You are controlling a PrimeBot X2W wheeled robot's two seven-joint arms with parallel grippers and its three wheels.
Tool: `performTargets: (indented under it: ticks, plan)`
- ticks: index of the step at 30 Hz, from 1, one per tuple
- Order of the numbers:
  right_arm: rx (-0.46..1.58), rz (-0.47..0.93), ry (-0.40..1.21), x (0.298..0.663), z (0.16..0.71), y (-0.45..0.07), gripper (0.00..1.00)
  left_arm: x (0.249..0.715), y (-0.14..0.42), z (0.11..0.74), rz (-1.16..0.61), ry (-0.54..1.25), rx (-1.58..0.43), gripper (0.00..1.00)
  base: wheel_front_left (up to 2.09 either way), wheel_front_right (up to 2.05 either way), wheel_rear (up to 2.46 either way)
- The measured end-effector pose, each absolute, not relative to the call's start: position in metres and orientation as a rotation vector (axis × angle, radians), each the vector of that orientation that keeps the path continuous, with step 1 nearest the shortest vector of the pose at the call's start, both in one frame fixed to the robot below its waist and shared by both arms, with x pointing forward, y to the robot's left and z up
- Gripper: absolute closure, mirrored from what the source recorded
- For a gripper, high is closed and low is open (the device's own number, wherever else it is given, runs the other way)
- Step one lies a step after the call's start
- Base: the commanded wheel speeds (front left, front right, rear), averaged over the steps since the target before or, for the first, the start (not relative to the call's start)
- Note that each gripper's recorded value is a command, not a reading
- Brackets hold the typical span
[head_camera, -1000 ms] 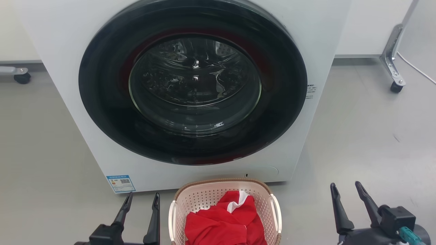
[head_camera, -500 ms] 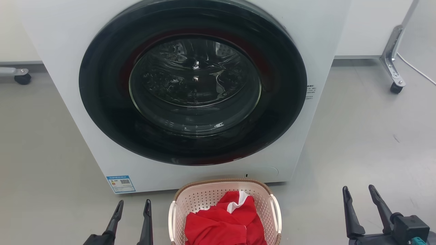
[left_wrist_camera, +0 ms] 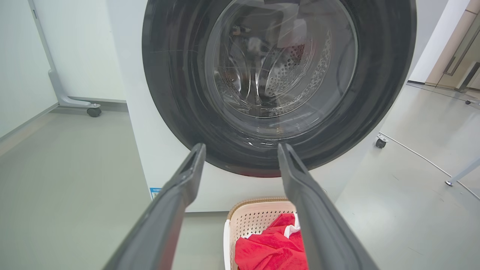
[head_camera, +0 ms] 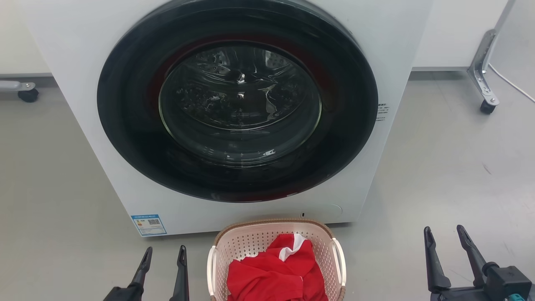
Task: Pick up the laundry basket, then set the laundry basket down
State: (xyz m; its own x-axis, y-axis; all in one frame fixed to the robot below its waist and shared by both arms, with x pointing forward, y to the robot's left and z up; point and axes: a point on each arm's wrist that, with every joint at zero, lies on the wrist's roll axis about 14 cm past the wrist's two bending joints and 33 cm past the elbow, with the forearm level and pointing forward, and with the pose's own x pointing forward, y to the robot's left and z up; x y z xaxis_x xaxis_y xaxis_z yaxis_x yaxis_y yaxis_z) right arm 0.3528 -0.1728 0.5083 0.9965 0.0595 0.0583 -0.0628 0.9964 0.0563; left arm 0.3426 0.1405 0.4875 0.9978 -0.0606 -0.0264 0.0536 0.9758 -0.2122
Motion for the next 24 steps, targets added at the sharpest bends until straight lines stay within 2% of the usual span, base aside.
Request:
performTargets:
  ticks: [5, 6, 16, 24]
  plan:
    - [0.054, 0.057, -0.064, 0.352, 0.511, -0.174, 0.00, 0.343, 0.142, 0.488, -0.052, 0.039, -0.209, 0.00, 0.00, 0.00, 0.00]
    - [0.055, 0.056, -0.060, 0.352, 0.510, -0.174, 1.00, 0.343, 0.142, 0.488, -0.052, 0.039, -0.208, 1.00, 0.00, 0.00, 0.00]
    - [0.110, 0.032, 0.026, 0.344, 0.486, -0.175, 1.00, 0.337, 0.146, 0.468, -0.033, 0.111, -0.242, 1.00, 0.00, 0.00, 0.00]
    - [0.242, -0.004, 0.070, 0.346, 0.479, -0.181, 1.00, 0.338, 0.153, 0.461, 0.001, 0.155, -0.363, 1.00, 0.00, 0.00, 0.00]
